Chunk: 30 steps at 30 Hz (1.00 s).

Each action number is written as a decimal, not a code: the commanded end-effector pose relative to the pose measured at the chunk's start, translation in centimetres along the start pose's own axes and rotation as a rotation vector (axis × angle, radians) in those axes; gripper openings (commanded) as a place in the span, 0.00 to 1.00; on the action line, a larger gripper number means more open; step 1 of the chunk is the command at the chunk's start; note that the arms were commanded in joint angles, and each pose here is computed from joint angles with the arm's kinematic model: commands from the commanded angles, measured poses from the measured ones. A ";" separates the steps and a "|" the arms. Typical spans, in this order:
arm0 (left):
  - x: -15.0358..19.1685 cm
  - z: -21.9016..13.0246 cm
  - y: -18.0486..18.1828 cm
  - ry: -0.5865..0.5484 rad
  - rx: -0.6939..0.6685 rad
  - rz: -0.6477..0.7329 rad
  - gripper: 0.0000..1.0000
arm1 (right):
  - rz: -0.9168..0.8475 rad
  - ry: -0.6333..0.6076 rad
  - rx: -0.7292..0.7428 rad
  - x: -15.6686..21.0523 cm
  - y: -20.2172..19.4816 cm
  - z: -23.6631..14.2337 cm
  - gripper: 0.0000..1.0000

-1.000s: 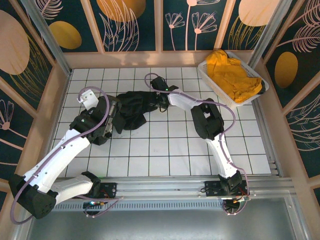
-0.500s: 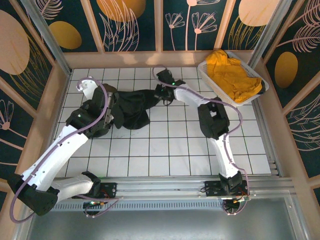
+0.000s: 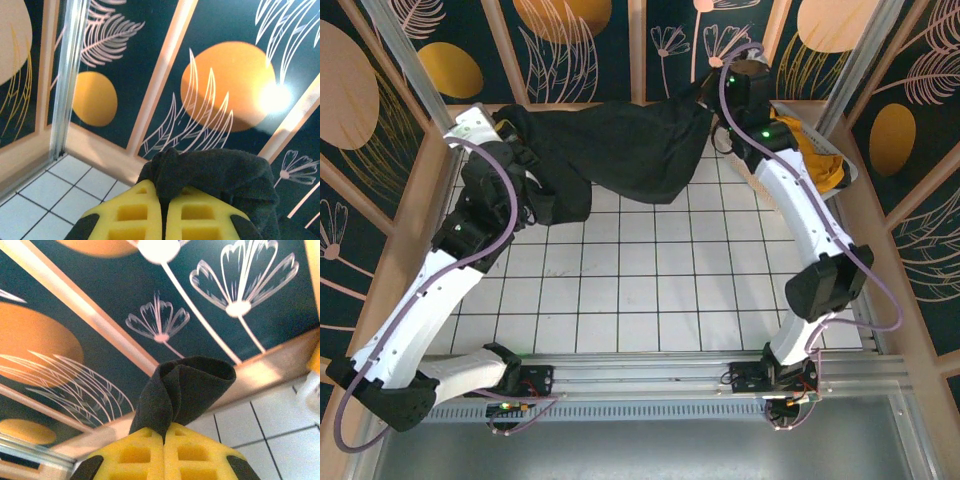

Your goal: Fold and stack the t-shirts

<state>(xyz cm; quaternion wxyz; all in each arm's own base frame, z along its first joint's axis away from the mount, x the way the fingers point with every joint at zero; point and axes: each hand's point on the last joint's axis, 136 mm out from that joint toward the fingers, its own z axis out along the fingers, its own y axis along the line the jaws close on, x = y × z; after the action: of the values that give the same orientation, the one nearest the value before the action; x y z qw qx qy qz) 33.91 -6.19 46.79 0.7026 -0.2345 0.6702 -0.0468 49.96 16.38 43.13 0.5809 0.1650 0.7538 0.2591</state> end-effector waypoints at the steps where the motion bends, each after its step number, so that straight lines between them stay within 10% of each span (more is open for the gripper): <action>1: -6.0 -1.9 1.1 -0.169 -0.005 -0.098 0.03 | -0.034 -0.175 -0.009 -5.0 0.8 -3.8 0.00; 9: -9.6 -5.7 2.6 -0.285 0.115 -0.249 0.05 | -0.002 -0.407 -0.065 -10.6 0.3 -14.8 0.00; 16: -7.1 -4.2 2.1 -0.218 0.097 -0.253 0.05 | 0.006 -0.290 0.052 -6.8 -3.5 -14.9 0.00; 25: 8.3 5.0 3.5 0.115 -0.193 0.020 0.00 | 0.102 0.158 0.348 6.5 -15.5 -1.5 0.00; 30: 19.6 9.5 6.5 0.377 -0.212 0.061 0.00 | 0.096 0.373 0.450 14.2 -20.8 2.5 0.41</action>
<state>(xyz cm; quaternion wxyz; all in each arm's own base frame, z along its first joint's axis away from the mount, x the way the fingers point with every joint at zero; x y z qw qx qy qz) 42.44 -5.34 30.72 0.5876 -0.2672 0.7632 0.0290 50.83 7.23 22.14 0.4212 0.2738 0.8539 0.1361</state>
